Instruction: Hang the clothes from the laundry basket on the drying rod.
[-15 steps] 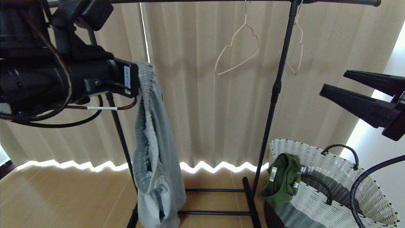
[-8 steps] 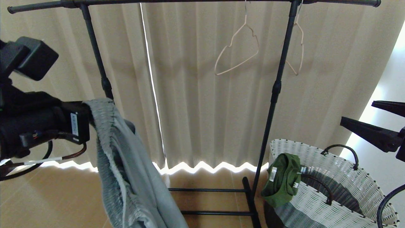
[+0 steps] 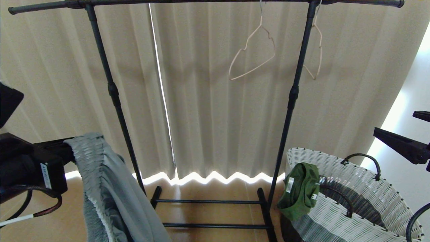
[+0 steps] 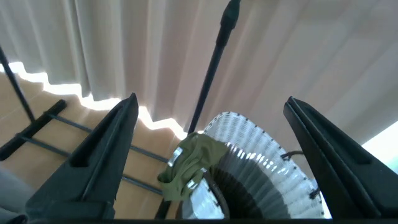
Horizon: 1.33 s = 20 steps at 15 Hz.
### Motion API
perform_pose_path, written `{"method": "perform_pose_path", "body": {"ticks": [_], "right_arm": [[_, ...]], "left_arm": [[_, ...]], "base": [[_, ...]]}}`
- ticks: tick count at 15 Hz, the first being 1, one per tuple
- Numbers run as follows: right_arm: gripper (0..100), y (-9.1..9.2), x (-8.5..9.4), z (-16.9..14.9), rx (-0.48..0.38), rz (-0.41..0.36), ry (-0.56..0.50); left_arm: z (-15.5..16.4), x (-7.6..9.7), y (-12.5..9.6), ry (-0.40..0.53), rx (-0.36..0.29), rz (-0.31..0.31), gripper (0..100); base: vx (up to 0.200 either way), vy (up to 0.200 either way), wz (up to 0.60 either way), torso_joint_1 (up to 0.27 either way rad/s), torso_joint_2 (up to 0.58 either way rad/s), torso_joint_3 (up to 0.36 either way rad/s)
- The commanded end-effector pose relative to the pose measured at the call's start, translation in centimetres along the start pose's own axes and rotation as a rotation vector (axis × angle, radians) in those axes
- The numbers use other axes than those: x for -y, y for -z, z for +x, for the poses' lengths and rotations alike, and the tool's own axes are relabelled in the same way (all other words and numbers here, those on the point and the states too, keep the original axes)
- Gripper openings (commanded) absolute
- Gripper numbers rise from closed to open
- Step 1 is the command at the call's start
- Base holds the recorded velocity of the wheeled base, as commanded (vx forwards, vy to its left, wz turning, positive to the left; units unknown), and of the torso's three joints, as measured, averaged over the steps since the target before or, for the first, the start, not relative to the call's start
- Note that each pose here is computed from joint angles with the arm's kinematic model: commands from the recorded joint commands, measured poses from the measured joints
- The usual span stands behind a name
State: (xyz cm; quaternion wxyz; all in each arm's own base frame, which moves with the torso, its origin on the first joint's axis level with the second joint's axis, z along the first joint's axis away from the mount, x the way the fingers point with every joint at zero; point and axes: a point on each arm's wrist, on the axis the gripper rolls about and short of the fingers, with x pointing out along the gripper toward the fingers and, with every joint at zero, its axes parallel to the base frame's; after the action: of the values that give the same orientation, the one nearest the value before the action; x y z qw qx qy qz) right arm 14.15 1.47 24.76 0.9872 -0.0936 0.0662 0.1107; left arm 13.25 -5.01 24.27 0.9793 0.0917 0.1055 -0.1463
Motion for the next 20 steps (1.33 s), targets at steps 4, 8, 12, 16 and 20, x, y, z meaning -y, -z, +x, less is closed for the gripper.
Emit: {"method": "perform_pose_path", "body": {"ticks": [4, 8, 12, 16, 20], "right_arm": [[100, 1.6, -0.3, 0.3, 0.03, -0.055, 0.007], [100, 2.4, -0.3, 0.2, 0.031, -0.095, 0.019], [100, 2.9, -0.4, -0.3, 0.026, -0.134, 0.031], [100, 2.7, 0.3, 0.1, 0.007, -0.127, 0.084], [100, 2.9, 0.6, 0.1, -0.002, -0.123, 0.1]], "left_arm": [[-0.3, -0.3, 0.1, -0.021, 0.005, -0.006, 0], [-0.2, -0.3, 0.3, -0.021, -0.001, -0.004, 0], [-0.1, -0.8, 0.5, -0.059, -0.013, -0.011, 0], [-0.1, -0.8, 0.9, -0.058, -0.026, -0.005, 0], [0.1, -0.6, 2.0, -0.053, -0.065, 0.006, 0]], "base": [[0.0, 0.0, 0.0, 0.0, 0.0, 0.0], [0.0, 0.0, 0.0, 0.0, 0.0, 0.0], [0.0, 0.0, 0.0, 0.0, 0.0, 0.0], [0.0, 0.0, 0.0, 0.0, 0.0, 0.0], [0.0, 0.0, 0.0, 0.0, 0.0, 0.0]]}}
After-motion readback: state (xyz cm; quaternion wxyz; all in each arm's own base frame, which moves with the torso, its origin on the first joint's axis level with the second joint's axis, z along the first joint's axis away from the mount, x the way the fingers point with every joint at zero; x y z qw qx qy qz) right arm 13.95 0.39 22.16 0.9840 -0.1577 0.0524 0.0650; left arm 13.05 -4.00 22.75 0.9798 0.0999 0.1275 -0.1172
